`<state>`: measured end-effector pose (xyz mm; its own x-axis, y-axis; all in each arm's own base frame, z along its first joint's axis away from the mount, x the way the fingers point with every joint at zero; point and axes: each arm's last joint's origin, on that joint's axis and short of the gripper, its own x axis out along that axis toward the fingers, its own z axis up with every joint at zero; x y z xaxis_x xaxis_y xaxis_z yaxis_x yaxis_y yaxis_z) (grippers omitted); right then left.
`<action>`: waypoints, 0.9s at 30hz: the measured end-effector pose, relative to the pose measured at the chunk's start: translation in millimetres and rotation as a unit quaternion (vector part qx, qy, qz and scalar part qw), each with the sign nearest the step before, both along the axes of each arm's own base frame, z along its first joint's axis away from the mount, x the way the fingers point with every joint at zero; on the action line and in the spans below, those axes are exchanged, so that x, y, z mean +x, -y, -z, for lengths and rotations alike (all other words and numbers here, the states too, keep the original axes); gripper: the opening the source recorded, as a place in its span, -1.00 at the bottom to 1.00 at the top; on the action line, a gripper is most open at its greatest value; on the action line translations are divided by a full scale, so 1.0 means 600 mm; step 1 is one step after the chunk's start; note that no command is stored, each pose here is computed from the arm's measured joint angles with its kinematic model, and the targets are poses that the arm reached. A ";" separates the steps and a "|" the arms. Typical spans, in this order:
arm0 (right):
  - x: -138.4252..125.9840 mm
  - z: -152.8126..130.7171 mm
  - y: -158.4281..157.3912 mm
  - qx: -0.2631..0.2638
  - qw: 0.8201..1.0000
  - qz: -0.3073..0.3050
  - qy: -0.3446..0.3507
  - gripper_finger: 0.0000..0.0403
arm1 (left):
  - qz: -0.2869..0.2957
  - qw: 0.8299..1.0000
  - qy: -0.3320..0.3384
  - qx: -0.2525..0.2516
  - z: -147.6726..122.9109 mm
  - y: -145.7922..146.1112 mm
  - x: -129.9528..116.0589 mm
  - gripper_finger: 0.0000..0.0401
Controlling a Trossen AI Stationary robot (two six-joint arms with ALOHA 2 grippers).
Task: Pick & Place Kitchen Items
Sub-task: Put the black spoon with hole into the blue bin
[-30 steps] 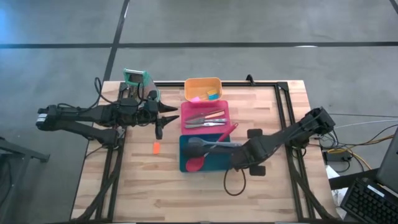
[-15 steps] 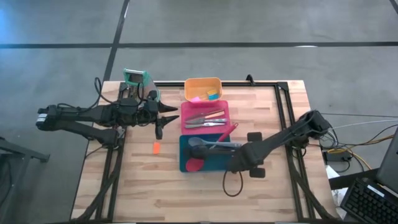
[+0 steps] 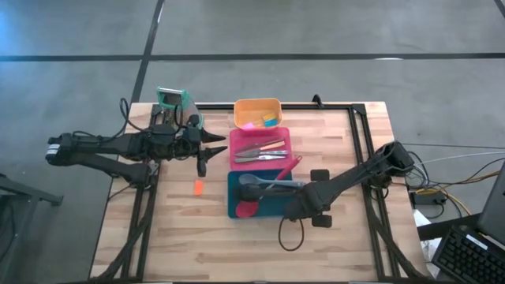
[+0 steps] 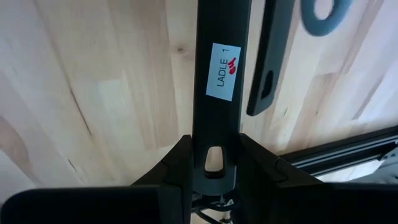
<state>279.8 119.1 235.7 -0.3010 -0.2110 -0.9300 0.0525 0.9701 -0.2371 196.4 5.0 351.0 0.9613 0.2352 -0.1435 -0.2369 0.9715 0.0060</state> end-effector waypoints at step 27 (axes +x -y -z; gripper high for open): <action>0.026 0.015 0.002 -0.003 1.000 0.018 -0.007 0.05 | 0.000 1.000 -0.002 0.000 0.000 0.000 0.000 -0.28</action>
